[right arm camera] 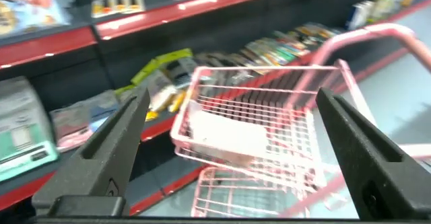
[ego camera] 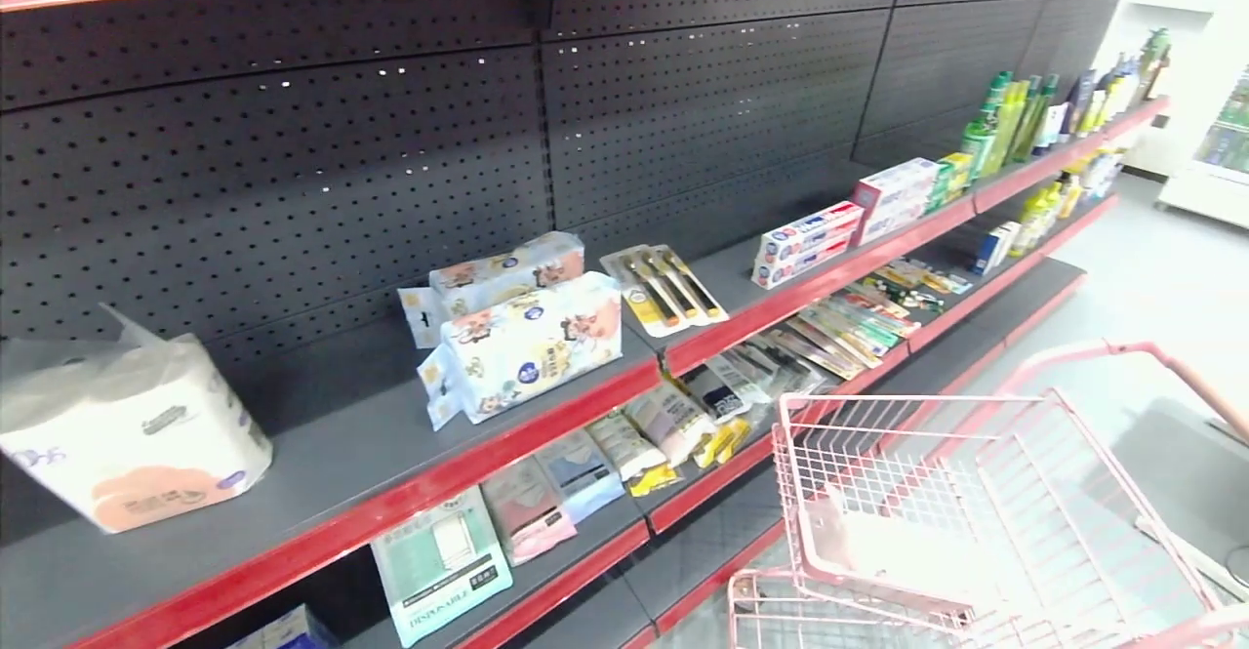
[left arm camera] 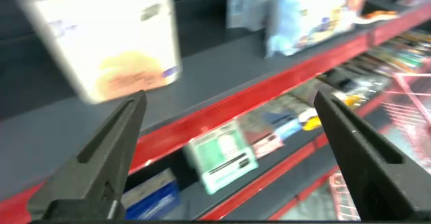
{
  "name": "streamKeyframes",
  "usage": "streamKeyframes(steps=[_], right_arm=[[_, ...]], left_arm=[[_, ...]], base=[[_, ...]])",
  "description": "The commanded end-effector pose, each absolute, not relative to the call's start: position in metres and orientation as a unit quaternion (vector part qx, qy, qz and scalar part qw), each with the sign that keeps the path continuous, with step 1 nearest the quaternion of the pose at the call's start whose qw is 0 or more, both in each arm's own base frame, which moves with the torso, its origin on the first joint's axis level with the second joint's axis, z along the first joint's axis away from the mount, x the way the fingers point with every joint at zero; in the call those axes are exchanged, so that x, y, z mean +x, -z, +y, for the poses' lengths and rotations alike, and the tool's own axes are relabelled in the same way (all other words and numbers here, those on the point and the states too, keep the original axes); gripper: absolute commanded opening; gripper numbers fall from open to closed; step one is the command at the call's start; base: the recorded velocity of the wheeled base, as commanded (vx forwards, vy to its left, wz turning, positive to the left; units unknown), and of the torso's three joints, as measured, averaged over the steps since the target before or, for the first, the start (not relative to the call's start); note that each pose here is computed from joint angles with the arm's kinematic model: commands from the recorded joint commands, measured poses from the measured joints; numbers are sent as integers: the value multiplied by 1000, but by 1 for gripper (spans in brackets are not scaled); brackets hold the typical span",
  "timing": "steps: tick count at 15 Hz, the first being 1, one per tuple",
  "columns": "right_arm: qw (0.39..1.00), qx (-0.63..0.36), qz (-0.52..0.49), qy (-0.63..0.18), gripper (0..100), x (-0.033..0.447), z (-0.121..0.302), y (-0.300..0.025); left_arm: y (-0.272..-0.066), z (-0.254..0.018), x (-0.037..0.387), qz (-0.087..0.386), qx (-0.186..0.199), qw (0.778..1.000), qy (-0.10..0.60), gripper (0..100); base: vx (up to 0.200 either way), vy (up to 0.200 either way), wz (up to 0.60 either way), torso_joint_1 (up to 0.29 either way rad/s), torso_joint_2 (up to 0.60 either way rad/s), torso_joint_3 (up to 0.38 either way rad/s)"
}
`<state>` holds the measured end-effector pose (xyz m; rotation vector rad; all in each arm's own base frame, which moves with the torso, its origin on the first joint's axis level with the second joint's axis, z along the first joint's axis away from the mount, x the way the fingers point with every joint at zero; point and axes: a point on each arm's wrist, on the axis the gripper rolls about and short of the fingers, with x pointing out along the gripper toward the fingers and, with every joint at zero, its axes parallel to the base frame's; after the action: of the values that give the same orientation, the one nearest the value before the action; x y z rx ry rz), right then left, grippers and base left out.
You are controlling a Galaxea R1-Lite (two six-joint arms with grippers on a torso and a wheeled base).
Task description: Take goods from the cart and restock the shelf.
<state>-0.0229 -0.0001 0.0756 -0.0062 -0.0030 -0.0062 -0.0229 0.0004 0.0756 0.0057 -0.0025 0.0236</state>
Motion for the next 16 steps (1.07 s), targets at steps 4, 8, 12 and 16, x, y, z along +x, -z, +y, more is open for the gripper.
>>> streamKeyframes(steps=[4,8,12,16], right_arm=[[1000,-2,-1,4,100,-23,0,-76],[1000,-2,-1,4,100,-23,0,-76],[1000,-3,-1,4,100,-23,0,-76],[1000,4,-2,5,100,-23,0,-76]], left_arm=[[-76,0,-23,-1,3,1000,-12,100],[-76,0,-23,-1,3,1000,-12,100],[-76,0,-23,-1,2,1000,-12,100],[-76,0,-23,-1,2,1000,-12,100]], base=[[0,0,-450,3,-1,2],[0,0,0,0,0,0],[0,0,0,0,0,0],[0,0,0,0,0,0]])
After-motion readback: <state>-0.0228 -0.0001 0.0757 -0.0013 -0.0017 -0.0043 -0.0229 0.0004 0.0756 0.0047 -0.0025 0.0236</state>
